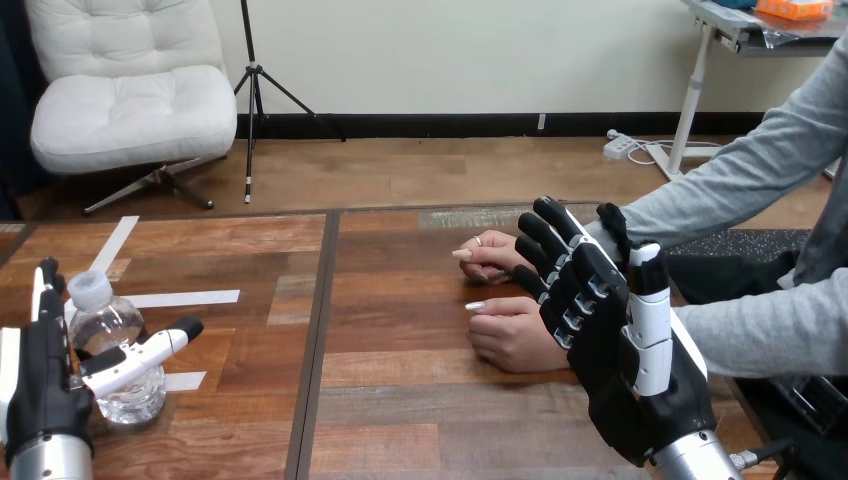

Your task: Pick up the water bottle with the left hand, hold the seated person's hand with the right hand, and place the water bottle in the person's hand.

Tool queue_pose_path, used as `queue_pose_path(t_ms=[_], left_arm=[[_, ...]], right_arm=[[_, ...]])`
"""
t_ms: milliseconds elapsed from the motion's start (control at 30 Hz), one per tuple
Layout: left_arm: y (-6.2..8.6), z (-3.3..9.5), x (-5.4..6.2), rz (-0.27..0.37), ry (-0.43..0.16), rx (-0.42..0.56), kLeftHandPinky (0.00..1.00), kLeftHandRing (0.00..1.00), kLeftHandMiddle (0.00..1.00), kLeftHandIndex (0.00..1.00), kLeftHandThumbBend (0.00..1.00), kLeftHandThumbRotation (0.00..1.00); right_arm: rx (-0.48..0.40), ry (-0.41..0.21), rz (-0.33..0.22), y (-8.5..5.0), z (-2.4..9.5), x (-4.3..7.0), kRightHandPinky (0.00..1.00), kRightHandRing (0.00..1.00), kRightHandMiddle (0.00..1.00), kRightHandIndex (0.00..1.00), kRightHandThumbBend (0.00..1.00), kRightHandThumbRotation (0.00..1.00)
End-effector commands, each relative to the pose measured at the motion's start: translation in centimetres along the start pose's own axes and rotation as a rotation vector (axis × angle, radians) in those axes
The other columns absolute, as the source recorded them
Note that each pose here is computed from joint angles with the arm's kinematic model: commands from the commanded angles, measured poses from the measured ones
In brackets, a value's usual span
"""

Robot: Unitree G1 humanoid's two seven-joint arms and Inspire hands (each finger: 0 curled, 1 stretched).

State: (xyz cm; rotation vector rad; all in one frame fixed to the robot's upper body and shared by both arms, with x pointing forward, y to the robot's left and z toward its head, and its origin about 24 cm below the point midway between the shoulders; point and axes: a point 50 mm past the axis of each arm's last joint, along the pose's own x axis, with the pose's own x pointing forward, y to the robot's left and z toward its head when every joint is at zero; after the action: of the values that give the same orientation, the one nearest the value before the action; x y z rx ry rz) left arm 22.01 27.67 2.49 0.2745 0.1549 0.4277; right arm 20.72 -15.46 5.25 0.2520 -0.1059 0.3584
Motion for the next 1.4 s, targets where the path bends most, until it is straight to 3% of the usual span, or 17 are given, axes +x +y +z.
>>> queue_pose_path(t_ms=[0,300,433,1367], left_arm=[[-0.6,1.7,1.7,0.012,-0.056,-0.015,1.00,1.00,1.00,1.00,0.91,0.05],[-1.1,1.3,2.4,0.031,-0.015,-0.042,1.00,1.00,1.00,1.00,0.91,0.10],[-1.4,1.0,2.7,0.028,0.002,-0.115,1.00,1.00,1.00,1.00,0.91,0.09],[-2.1,0.2,4.3,0.049,0.068,-0.153,1.00,1.00,1.00,1.00,0.89,0.15]], right_arm=[[-0.022,-0.095,0.053,0.5,1.8,1.4,1.00,0.99,0.97,0.96,0.81,1.00],[-0.017,-0.097,0.061,0.4,1.8,1.4,1.00,0.99,0.97,0.97,0.80,1.00],[-0.018,-0.097,0.058,0.5,1.8,1.3,1.00,1.00,0.98,0.97,0.80,1.00],[-0.014,-0.091,0.051,0.4,1.8,1.3,1.00,0.99,0.97,0.97,0.81,1.00]])
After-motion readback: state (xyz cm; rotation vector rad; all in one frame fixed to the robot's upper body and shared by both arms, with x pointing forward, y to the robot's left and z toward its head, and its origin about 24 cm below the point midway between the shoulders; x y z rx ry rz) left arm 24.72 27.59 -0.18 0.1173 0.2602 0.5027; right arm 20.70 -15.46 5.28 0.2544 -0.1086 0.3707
